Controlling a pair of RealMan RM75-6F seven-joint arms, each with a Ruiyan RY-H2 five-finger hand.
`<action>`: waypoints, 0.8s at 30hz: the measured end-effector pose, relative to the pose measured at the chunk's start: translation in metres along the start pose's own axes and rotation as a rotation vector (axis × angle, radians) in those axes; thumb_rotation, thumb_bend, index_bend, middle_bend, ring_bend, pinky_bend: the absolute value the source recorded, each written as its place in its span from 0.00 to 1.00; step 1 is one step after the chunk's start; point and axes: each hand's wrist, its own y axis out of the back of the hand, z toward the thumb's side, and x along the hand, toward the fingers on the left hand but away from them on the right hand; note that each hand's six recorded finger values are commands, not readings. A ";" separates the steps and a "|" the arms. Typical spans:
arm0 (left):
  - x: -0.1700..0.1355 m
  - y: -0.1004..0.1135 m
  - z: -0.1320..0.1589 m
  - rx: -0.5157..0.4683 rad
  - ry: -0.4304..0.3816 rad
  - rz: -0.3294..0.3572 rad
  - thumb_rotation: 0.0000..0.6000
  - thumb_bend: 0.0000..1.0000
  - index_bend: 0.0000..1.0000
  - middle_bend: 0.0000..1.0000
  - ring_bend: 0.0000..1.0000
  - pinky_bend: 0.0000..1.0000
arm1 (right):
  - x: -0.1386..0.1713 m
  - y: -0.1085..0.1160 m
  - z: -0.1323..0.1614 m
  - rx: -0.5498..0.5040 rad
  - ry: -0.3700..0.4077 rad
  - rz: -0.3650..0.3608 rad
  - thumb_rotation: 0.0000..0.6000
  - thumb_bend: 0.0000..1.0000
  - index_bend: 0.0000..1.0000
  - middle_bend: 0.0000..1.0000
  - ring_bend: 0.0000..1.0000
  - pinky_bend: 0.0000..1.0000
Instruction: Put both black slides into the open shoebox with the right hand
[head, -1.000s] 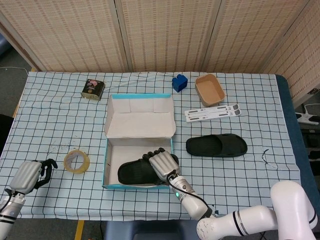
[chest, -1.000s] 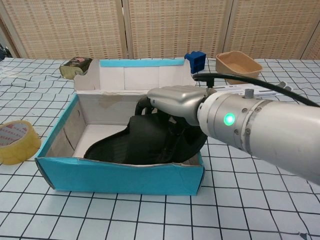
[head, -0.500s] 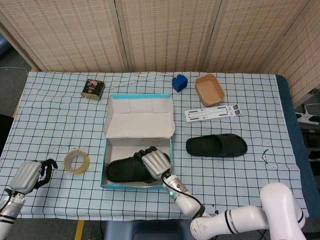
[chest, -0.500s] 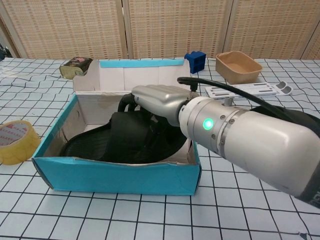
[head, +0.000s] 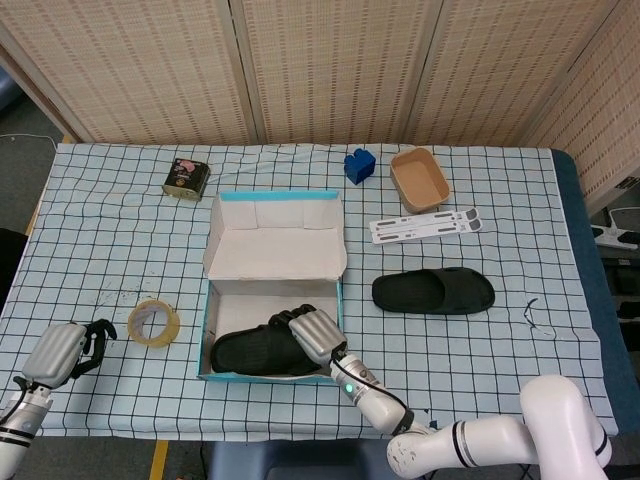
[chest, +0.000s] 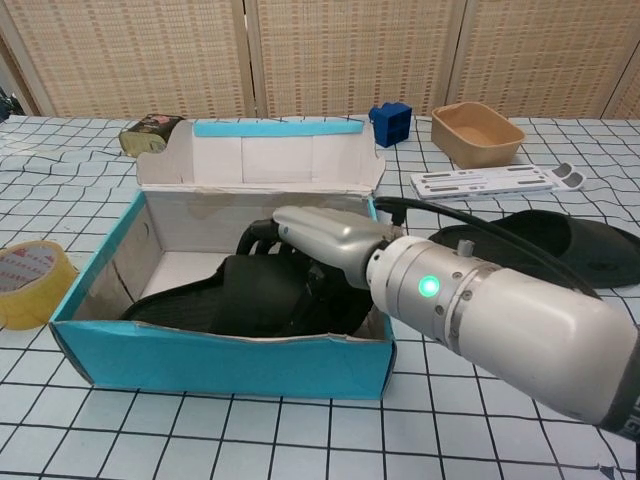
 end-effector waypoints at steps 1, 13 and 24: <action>0.000 0.000 0.000 -0.001 0.002 -0.002 1.00 0.73 0.46 0.59 0.64 0.58 | 0.000 -0.002 -0.002 -0.007 0.000 0.012 1.00 0.00 0.50 0.43 0.25 0.18; 0.000 -0.003 0.000 0.007 0.003 -0.017 1.00 0.73 0.46 0.59 0.64 0.58 | 0.008 0.023 -0.017 0.015 0.013 -0.005 1.00 0.00 0.00 0.00 0.00 0.00; 0.001 -0.004 -0.001 0.011 0.019 -0.036 1.00 0.73 0.46 0.59 0.64 0.58 | 0.047 0.088 -0.052 0.048 -0.035 -0.098 1.00 0.00 0.00 0.00 0.00 0.00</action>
